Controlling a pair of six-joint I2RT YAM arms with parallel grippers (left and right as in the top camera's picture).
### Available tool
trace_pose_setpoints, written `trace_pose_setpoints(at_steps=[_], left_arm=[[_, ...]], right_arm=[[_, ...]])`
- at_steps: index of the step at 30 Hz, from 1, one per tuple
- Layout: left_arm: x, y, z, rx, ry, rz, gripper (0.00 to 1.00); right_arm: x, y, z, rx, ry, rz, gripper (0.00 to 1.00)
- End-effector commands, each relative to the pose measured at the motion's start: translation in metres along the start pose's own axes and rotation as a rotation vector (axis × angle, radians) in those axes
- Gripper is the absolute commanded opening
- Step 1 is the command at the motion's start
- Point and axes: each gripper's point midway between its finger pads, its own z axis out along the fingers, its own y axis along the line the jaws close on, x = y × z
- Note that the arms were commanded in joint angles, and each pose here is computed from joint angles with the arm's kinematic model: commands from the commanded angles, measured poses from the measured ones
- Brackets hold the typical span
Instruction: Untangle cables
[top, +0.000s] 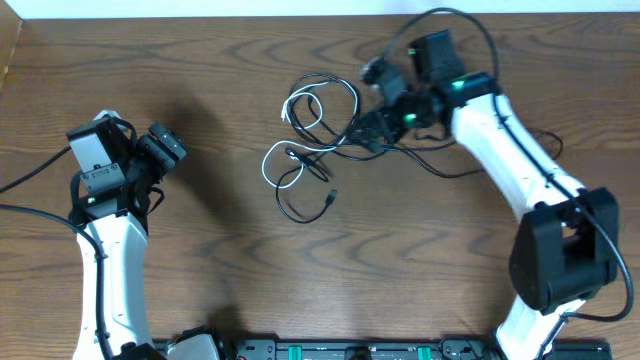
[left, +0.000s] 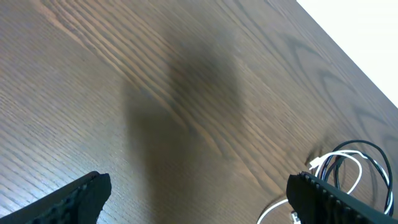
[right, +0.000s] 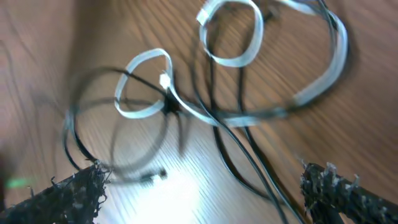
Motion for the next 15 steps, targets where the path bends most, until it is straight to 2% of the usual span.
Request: trace_pose_setpoints(at_steps=[1, 5, 10, 12, 15], left_arm=[[-0.005, -0.005, -0.004, 0.02, -0.011, 0.004, 0.95], [-0.005, -0.005, -0.004, 0.02, -0.011, 0.004, 0.95], [-0.005, -0.005, -0.004, 0.02, -0.011, 0.003, 0.95], [-0.005, -0.005, -0.004, 0.02, -0.011, 0.003, 0.95], [-0.005, -0.005, -0.004, 0.02, -0.011, 0.003, 0.95]], right_arm=[[-0.012, 0.02, 0.022, 0.016, -0.016, -0.01, 0.99], [-0.014, 0.025, 0.05, 0.096, -0.002, -0.084, 0.99], [0.015, 0.03, 0.102, 0.096, 0.096, -0.141, 0.99], [0.028, 0.028, 0.116, 0.091, 0.135, -0.145, 0.96], [0.049, 0.02, 0.135, 0.089, 0.192, -0.124, 0.83]])
